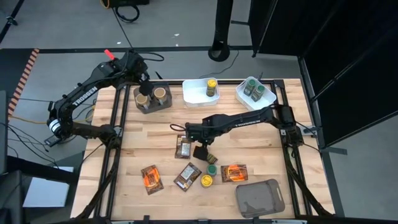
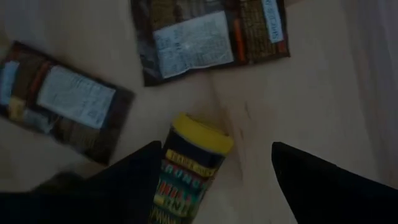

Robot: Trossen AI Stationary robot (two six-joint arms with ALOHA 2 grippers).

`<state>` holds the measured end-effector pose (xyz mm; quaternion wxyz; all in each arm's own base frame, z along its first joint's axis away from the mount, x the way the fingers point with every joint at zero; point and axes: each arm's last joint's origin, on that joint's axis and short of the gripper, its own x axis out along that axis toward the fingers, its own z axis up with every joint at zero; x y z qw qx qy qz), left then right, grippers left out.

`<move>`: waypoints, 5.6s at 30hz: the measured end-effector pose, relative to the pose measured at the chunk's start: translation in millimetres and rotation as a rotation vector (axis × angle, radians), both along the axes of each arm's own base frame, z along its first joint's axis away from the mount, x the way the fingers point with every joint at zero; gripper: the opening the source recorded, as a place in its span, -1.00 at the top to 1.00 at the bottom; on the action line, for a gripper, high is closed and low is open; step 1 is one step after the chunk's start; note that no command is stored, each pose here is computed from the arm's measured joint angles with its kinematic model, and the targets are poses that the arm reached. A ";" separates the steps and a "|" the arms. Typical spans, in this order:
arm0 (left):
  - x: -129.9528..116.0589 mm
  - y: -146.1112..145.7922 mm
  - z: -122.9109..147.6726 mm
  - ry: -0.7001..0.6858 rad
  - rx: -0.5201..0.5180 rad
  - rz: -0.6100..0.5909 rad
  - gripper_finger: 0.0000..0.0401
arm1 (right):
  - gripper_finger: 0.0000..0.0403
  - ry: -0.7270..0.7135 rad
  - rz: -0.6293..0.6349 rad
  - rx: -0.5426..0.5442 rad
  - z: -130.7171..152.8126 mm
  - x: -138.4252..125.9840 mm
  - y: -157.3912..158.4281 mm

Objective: Sort spices by type
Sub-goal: Put the yellow seasoning bottle into the left white bin, then put the green seasoning bottle into the right white bin

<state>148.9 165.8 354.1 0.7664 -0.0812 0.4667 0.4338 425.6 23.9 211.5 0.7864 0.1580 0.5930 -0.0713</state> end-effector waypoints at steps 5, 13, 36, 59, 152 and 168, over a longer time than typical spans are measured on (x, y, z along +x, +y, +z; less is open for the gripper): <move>0.0 -0.1 0.0 0.000 0.000 0.000 -0.68 | -0.55 -0.017 -0.023 0.000 -8.8 -0.4 5.4; 0.0 0.0 0.0 0.016 0.004 -0.021 -0.68 | -0.55 0.057 -0.052 0.024 -32.9 -11.4 13.2; 0.3 0.3 0.3 0.011 0.009 -0.021 -0.68 | -0.05 0.074 -0.165 0.067 -70.3 -24.8 -15.7; 2.6 2.6 2.7 -0.018 0.040 -0.021 -0.68 | -0.05 -0.822 -0.525 -0.750 35.2 27.3 -122.0; 2.4 3.5 3.4 0.000 0.059 -0.030 -0.68 | -0.39 -0.495 0.414 -0.189 98.8 -75.7 79.7; 2.4 3.2 3.2 -0.006 0.051 -0.029 -0.68 | -0.62 -0.254 0.518 -0.173 38.8 -66.7 114.3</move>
